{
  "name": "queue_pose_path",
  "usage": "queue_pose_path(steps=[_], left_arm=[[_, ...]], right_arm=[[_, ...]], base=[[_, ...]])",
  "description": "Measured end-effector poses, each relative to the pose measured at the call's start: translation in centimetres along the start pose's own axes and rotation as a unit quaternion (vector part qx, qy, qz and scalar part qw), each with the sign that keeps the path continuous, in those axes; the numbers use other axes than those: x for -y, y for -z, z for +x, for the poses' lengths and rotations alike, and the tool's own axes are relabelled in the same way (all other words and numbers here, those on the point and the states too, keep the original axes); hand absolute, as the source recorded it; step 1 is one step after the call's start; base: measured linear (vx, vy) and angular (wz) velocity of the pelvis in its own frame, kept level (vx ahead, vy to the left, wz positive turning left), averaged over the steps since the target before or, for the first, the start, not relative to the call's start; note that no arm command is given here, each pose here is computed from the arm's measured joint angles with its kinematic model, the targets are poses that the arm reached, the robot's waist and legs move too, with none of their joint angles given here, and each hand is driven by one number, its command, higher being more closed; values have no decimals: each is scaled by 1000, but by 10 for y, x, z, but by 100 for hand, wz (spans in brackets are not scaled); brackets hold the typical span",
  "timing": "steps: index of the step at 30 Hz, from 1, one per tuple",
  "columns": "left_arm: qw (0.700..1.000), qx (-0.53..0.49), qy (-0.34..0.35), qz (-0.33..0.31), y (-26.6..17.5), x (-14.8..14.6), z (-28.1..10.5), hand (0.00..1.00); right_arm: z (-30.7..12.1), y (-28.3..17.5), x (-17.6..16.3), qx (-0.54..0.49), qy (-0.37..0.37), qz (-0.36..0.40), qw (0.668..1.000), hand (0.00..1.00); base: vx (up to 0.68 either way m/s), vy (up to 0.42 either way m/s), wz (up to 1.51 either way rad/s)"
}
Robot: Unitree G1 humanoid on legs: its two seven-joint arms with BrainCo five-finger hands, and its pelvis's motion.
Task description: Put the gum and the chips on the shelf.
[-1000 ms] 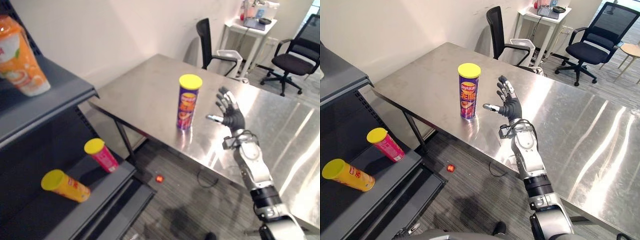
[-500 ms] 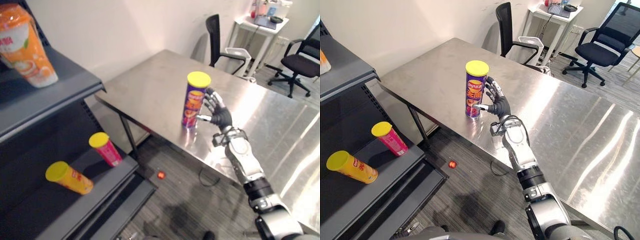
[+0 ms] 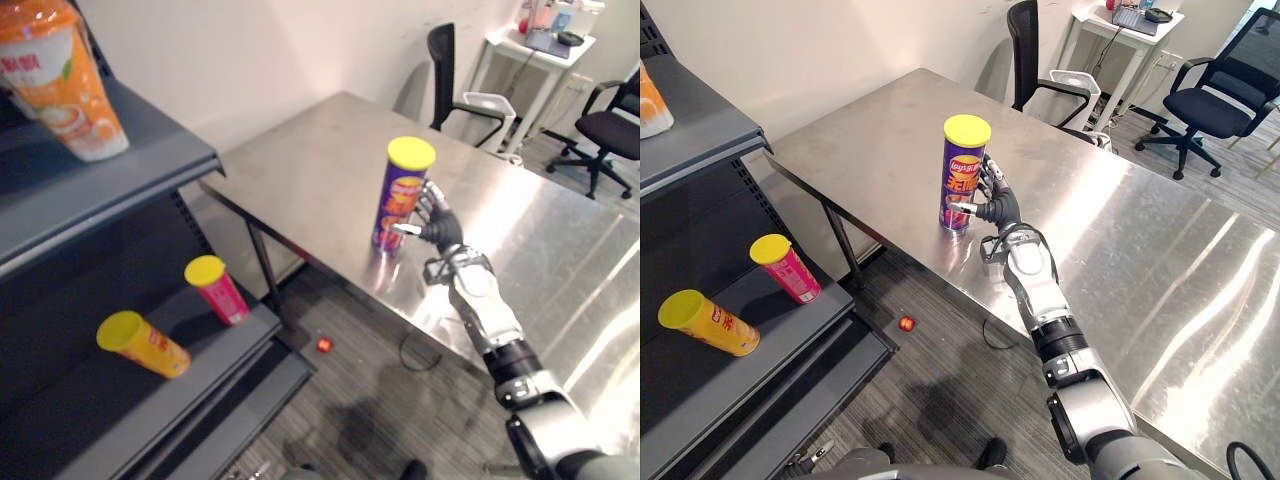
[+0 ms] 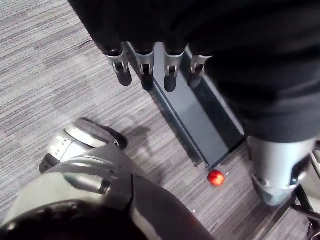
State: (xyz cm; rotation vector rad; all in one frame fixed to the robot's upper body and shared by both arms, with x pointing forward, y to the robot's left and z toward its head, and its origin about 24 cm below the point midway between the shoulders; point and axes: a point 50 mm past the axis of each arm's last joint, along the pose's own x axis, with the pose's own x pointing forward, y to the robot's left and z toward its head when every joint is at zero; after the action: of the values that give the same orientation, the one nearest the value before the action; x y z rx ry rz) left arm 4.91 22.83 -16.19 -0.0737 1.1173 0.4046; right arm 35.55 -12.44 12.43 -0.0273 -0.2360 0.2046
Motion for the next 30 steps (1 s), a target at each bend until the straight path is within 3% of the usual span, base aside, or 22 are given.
queue_pose_path(steps=[23, 24, 30], left_arm=[[1000, 15, -2, -2, -7, 0, 0, 0], [1000, 16, -3, -2, -7, 0, 0, 0], [1000, 19, -4, -2, -9, -1, 1, 0]], right_arm=[[23, -14, 3, 6, 35, -2, 999, 0], [24, -15, 3, 9, 39, 0, 999, 100], [27, -20, 2, 14, 43, 0, 999, 100]], base=[[0, 0, 0], [0, 0, 0], [0, 0, 0]])
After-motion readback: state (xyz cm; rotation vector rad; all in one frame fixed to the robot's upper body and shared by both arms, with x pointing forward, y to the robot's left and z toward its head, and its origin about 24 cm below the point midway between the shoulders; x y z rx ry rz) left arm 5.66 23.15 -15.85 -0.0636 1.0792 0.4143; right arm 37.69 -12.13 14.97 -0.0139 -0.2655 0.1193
